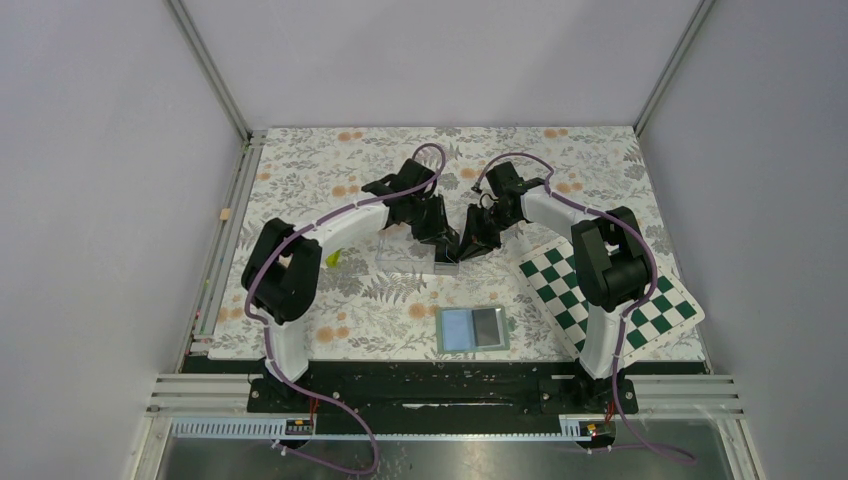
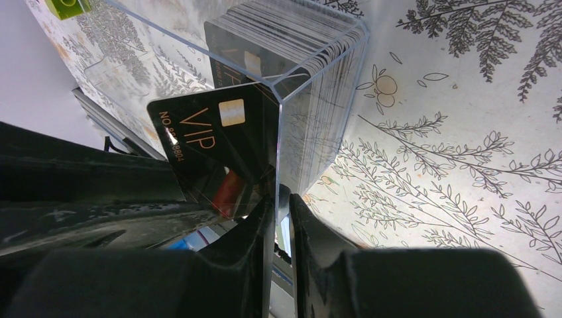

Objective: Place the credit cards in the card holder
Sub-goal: Pick up the credit card from the storage box.

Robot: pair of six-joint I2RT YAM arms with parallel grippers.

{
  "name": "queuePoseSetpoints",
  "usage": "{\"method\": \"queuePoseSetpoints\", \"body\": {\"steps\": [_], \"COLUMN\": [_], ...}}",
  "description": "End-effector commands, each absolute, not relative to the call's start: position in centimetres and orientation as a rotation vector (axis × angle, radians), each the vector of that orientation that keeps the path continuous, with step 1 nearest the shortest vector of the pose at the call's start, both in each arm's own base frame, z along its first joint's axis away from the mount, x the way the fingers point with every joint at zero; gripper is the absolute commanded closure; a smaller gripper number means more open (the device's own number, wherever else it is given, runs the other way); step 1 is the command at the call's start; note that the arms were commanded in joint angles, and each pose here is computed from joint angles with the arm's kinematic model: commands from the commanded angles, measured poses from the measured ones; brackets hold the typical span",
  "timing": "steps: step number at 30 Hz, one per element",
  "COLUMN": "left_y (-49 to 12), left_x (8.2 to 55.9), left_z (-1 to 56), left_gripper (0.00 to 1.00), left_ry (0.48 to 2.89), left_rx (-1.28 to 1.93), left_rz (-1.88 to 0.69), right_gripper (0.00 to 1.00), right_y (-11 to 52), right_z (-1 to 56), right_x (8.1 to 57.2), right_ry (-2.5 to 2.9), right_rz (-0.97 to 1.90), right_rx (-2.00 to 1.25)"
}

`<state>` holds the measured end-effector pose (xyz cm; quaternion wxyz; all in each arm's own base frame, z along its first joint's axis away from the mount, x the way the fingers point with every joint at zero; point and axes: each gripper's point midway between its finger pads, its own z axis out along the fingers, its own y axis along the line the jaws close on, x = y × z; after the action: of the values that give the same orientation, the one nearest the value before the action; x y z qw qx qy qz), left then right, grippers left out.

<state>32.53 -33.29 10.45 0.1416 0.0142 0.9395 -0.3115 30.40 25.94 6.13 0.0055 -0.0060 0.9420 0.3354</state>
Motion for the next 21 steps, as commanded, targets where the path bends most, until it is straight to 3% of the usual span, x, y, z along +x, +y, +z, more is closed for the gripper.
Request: {"method": "queuePoseSetpoints", "body": {"steps": [1, 4, 7, 9, 17, 21], "left_y": [-34.5, -34.1, -33.8, -33.8, -32.9, -31.4], "left_x": [32.8, 32.8, 32.9, 33.0, 33.1, 31.0], "left_z": [10.5, 9.9, 9.8, 10.2, 17.9, 20.5], "left_gripper": [0.82, 0.83, 0.98, 1.00, 1.00, 1.00], "left_ry": [2.688, 2.711, 2.712, 2.698, 2.462, 2.388], "left_rx": [0.038, 0.039, 0.040, 0.040, 0.032, 0.022], "left_rz": [-0.994, -0.951, -0.925, -0.927, -1.006, -1.059], "right_gripper": [0.79, 0.79, 0.77, 0.74, 0.39, 0.29], "right_y": [26.4, 26.5, 26.5, 26.4, 25.0, 24.1], "right_z": [6.9, 7.2, 7.9, 8.9, 17.4, 21.2], "right_x": [30.0, 30.1, 30.1, 30.2, 29.9, 27.8], "right_ry": [2.937, 2.931, 2.922, 2.897, 2.668, 2.572], "right_rz": [1.094, 1.100, 1.100, 1.098, 1.038, 1.060], "right_rx": [-0.053, -0.053, -0.068, -0.088, -0.180, -0.218]}}
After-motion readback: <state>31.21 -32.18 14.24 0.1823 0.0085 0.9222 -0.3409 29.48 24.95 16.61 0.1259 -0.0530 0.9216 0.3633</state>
